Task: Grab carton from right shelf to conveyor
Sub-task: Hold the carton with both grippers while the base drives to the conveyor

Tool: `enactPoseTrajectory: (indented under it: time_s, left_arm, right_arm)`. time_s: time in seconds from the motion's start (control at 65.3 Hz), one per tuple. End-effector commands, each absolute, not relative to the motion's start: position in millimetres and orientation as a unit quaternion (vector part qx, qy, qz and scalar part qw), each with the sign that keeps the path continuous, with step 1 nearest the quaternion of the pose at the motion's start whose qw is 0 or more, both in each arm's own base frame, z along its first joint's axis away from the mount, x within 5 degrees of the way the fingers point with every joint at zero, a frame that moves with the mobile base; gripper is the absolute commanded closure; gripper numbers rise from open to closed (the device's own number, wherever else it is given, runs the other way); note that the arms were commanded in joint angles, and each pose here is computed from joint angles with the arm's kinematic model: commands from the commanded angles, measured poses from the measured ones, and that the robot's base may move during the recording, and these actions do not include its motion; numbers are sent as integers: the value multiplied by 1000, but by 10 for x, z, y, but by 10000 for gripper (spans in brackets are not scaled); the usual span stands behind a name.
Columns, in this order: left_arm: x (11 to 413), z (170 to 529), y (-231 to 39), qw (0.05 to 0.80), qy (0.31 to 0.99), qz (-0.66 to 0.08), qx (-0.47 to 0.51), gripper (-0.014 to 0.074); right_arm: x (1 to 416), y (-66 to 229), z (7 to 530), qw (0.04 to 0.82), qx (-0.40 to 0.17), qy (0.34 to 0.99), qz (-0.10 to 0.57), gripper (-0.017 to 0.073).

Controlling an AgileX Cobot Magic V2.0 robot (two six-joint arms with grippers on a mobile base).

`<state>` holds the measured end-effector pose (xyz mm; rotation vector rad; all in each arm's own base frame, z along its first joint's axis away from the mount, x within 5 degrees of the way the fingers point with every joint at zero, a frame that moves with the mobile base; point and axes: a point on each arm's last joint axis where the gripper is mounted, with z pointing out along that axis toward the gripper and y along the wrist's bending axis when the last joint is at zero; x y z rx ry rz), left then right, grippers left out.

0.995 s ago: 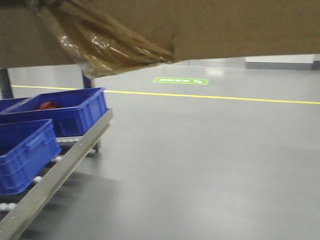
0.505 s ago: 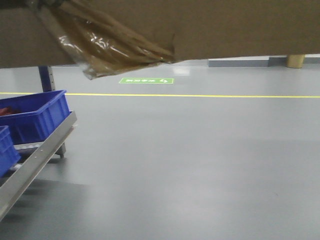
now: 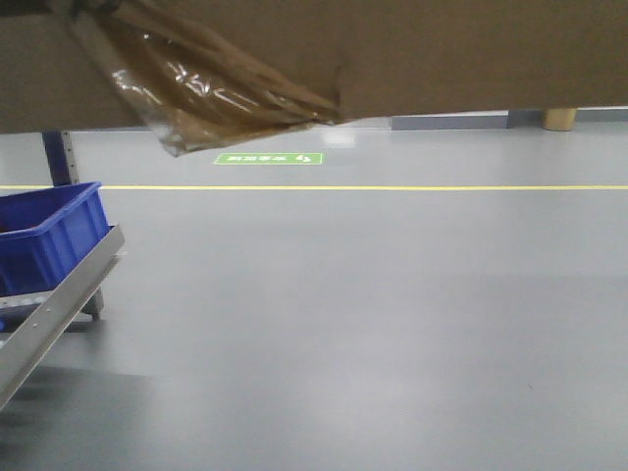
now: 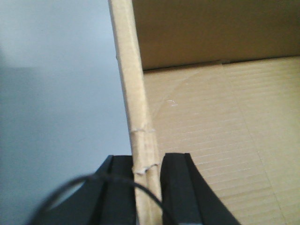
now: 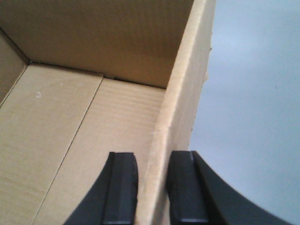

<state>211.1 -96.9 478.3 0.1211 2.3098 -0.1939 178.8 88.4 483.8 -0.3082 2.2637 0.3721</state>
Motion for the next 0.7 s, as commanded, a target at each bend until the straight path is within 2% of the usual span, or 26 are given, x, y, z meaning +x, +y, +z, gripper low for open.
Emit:
enactPoseTrajectory:
  time_s: [0.0,0.689]
  left_arm:
    - [2086,4847,-956,422,901,-80,53,610]
    - [2088,4848,-954,423,901,-79,53,610]
  right_arm:
    - [1750,875,4898,421,-128,884,157,629]
    - [1748,879,4898,420,-128,884,160,629]
